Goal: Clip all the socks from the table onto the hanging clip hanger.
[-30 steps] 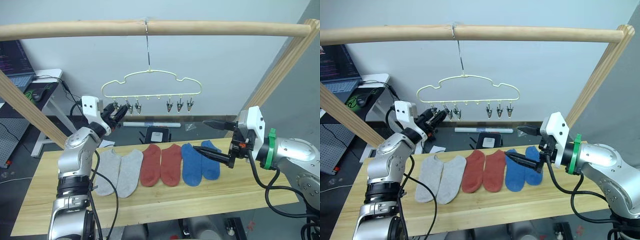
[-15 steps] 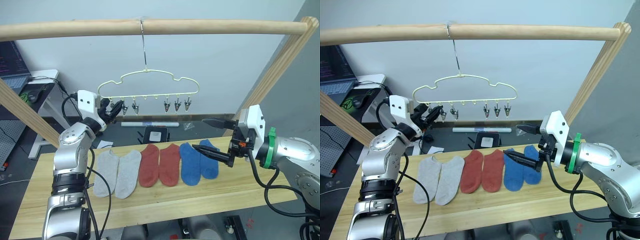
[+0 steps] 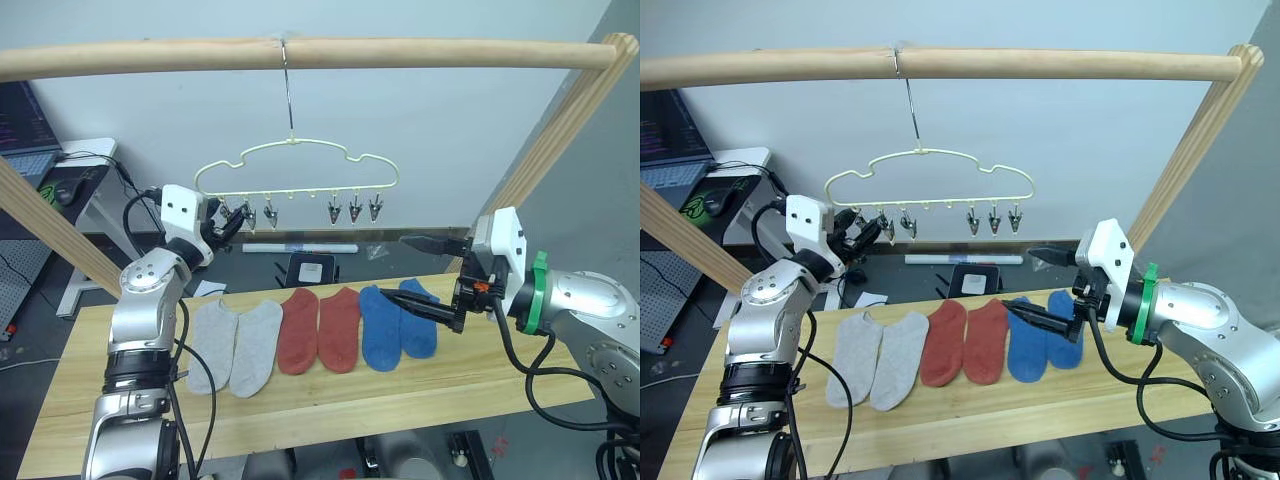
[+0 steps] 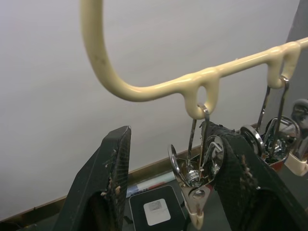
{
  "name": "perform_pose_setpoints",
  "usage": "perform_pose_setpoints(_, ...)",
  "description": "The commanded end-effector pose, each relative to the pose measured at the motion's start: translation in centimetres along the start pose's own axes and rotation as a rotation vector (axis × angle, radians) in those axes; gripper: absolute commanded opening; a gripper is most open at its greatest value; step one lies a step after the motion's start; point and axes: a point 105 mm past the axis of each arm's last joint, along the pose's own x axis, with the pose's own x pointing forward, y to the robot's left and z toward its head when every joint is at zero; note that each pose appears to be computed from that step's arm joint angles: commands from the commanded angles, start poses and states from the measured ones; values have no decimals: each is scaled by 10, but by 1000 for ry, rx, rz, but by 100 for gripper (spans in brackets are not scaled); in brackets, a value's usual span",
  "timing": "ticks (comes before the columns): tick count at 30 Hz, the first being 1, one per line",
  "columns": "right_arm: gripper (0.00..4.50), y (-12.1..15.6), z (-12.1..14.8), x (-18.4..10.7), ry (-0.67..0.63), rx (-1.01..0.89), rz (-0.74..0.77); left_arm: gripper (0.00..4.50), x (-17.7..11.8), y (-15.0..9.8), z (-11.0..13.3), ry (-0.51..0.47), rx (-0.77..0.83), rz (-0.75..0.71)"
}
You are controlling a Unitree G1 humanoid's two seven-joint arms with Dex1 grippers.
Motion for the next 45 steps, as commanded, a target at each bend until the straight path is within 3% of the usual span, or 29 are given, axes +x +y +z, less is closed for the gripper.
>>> perform_pose_setpoints(1,450,0,8,-1,-24,-38,7,249,-2,1,10,-37,38,11)
perform_pose_setpoints(5,450,0,8,0,-23,-40,14,249,-3,3,11,-41,36,25)
perform_pose_setpoints(13,450,1,7,0,-20,-42,19,35,-3,6,13,-53,22,34)
perform_pose_setpoints(37,450,8,3,7,-27,-54,23,34,-11,0,15,-27,-119,-128)
perform_pose_setpoints(39,450,8,3,7,-28,-54,22,107,-10,1,16,-28,-115,-126)
perform_pose_setpoints(43,450,8,2,8,-28,-53,19,210,-10,2,17,-25,-92,-126)
perform_pose_setpoints(45,450,8,1,8,-30,-51,18,210,-10,2,20,-38,-103,-128)
